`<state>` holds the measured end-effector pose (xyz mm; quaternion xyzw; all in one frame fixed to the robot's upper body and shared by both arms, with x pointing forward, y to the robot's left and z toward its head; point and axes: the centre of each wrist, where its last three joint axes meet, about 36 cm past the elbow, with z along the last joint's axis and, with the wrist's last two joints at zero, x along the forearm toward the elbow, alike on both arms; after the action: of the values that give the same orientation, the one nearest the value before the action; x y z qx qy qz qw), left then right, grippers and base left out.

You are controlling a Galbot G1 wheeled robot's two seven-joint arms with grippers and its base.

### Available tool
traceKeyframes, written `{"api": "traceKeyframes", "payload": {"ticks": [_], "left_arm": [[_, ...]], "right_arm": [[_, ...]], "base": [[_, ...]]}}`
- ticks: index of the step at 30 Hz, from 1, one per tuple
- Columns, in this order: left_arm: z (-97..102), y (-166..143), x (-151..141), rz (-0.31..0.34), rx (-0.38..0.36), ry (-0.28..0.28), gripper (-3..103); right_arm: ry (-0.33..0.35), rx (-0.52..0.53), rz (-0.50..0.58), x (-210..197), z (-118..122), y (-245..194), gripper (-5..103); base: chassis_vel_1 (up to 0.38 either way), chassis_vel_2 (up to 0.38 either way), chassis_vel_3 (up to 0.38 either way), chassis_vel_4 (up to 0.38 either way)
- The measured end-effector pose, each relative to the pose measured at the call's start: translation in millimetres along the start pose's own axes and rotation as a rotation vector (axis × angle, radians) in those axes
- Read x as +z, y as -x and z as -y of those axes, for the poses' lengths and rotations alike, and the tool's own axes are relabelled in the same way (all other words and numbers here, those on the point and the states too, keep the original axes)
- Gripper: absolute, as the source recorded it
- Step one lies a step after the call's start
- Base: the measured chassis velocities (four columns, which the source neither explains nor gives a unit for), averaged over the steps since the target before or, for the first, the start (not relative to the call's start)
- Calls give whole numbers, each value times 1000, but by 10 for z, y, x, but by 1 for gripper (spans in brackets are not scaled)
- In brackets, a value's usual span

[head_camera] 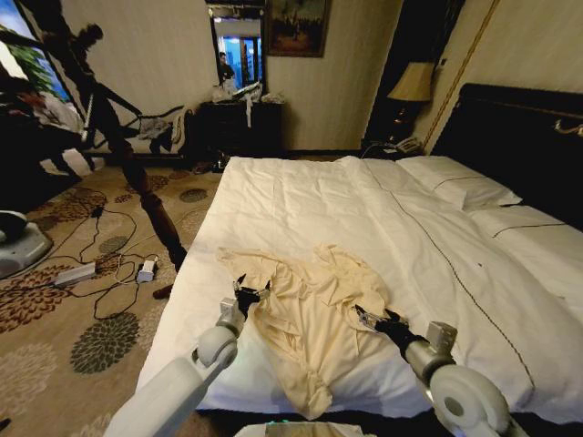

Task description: Pick up the clothes from the bed and hang them on the clothes hanger.

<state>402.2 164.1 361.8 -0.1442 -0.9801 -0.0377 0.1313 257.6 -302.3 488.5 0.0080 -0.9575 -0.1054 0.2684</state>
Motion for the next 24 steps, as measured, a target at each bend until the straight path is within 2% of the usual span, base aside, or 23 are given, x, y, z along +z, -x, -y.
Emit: {"api": "traceKeyframes", "payload": {"ticks": [7, 10, 12, 15, 16, 19, 21, 24], "left_arm": [[81, 225, 140, -32, -5, 28, 98], [64, 269, 175, -38, -23, 35, 86], [55, 270, 175, -37, -26, 35, 86], [-12, 303, 190, -27, -53, 44, 70], [-12, 303, 190, -27, -53, 44, 70], [-43, 338, 231, -24, -67, 49, 54], [-48, 342, 241, -26, -69, 47, 54], [-81, 355, 257, -20, -79, 48, 38]], "right_arm": [[24, -12, 0, -54, -29, -16, 100], [25, -12, -3, -59, -28, -18, 100], [25, -12, -3, -60, -27, -18, 100], [27, -9, -9, -44, -17, -1, 100], [27, -9, -9, -44, -17, -1, 100], [28, -13, -17, -28, -33, 8, 100], [28, -14, -19, -28, -36, 7, 100], [31, -13, -24, -20, -42, 8, 100]], "base": [[0, 0, 0, 0], [0, 0, 0, 0], [0, 0, 0, 0], [0, 0, 0, 0], [0, 0, 0, 0], [0, 0, 0, 0], [0, 0, 0, 0], [0, 0, 0, 0]]}}
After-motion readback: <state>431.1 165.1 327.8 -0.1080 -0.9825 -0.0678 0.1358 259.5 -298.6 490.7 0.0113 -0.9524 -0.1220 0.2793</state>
